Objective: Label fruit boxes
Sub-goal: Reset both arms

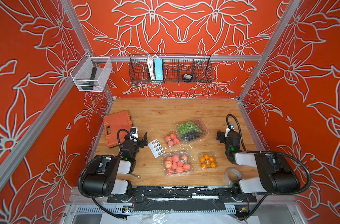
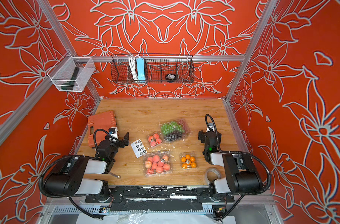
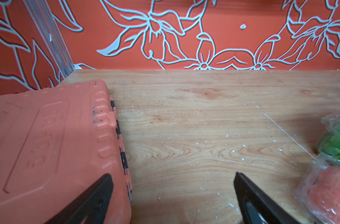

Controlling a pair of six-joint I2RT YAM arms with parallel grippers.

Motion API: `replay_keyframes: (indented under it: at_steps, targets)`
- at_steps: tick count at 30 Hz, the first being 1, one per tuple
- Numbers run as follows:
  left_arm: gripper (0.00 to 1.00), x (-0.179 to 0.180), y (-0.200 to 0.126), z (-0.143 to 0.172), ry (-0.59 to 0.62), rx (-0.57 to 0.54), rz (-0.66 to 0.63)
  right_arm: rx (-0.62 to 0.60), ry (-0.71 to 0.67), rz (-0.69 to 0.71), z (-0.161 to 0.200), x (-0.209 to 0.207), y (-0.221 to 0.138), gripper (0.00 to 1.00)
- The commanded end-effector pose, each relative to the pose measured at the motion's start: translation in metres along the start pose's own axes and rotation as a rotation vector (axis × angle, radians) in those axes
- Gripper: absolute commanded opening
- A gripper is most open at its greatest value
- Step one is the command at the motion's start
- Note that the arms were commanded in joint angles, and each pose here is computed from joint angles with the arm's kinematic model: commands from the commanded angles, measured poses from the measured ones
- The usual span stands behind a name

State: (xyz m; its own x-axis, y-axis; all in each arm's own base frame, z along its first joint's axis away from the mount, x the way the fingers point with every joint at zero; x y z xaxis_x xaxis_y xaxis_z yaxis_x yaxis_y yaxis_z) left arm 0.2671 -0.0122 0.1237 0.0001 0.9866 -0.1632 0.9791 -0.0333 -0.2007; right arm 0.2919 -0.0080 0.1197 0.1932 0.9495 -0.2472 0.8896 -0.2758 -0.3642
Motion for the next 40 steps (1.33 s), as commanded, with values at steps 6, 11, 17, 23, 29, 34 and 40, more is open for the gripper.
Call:
replay_keyframes:
  at_steps: [6,11,17,23,29,34,40]
  targets:
    - [0.98,-0.001,-0.002,-0.005,0.007,-0.035,0.018,-0.086,-0.034,-0.096,-0.025,0.005,-0.016,0.98]
    - [0.98,0.000,-0.002,-0.005,0.005,-0.035,0.015,-0.154,-0.037,-0.148,-0.029,0.001,-0.041,0.98]
    - [0.98,0.000,-0.002,-0.004,0.006,-0.034,0.017,-0.046,-0.055,-0.128,-0.014,0.014,-0.003,0.98]
    - [0.98,-0.001,-0.001,-0.005,0.007,-0.035,0.017,-0.022,-0.010,-0.087,-0.006,0.006,0.001,0.98]
    - [0.98,-0.001,-0.002,-0.005,0.006,-0.035,0.018,-0.028,-0.006,-0.083,-0.007,0.005,0.001,0.98]
    - [0.99,-0.001,-0.002,-0.005,0.006,-0.035,0.018,-0.032,-0.005,-0.082,-0.007,0.005,0.001,0.98]
    - [0.98,-0.001,-0.001,-0.005,0.007,-0.035,0.017,-0.023,0.000,-0.094,-0.007,0.004,0.002,0.98]
Point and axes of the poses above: each gripper's point midway between its finger pads, its own y axis out along the fingers, its own x axis along the line the jaws close on, z = x × y, the point moved 8 cm from there along -y, back along the fingers, and after that the axes turned 8 degrees about -y, right-handed, at the moved point
